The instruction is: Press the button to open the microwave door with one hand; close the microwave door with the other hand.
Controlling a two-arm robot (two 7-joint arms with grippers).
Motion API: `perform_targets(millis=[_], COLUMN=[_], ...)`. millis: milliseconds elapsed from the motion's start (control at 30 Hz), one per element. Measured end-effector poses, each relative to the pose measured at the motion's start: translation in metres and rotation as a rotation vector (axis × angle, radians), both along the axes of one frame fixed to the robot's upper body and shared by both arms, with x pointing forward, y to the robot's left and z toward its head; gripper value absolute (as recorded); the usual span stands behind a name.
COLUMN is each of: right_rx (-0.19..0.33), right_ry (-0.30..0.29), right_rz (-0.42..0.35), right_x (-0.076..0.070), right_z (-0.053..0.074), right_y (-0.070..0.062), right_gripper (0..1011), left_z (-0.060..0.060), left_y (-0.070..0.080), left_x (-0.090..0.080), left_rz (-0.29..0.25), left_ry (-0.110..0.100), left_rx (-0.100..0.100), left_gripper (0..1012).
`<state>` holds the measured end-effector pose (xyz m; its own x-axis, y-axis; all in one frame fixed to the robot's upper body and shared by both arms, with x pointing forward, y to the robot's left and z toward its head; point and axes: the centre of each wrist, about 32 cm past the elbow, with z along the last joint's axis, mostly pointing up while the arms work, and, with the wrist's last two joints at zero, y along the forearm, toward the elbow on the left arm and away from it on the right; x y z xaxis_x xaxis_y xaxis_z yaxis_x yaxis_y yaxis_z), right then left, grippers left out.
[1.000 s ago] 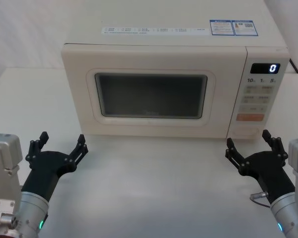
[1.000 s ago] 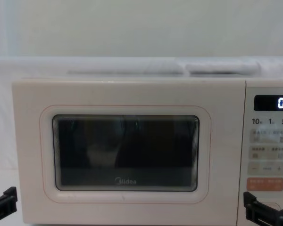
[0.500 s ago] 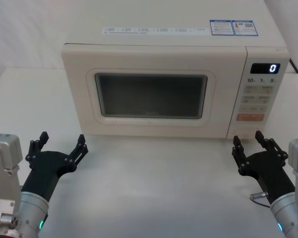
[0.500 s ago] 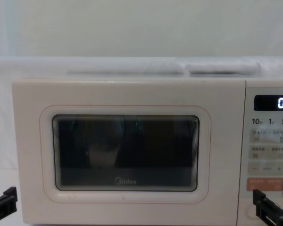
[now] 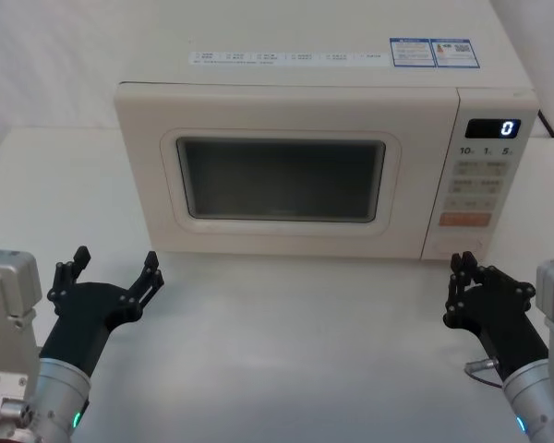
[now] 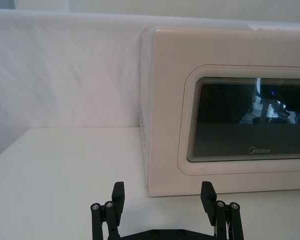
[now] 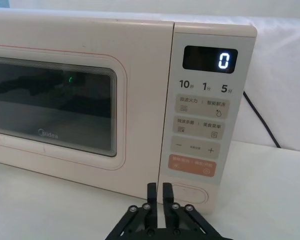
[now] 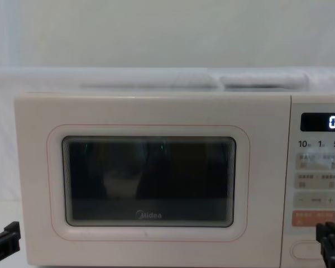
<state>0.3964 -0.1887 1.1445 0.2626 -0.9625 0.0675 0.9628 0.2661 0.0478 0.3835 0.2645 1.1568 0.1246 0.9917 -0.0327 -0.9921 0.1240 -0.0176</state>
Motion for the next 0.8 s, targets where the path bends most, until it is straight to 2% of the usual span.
perform_targets(millis=[167, 800], right_rx=[0.000, 0.000], right_ry=[0.000, 0.000], right_rz=[0.000, 0.000], right_x=[0.0000, 0.0000], right_z=[0.0000, 0.0000], right_y=[0.0000, 0.0000], right_gripper=[0, 0], left_z=[0.0000, 0.0000], left_y=[0.0000, 0.0000], left_x=[0.0000, 0.0000], left_rz=[0.000, 0.000], left_ry=[0.000, 0.000], left_rx=[0.000, 0.000], left_gripper=[1001, 1001])
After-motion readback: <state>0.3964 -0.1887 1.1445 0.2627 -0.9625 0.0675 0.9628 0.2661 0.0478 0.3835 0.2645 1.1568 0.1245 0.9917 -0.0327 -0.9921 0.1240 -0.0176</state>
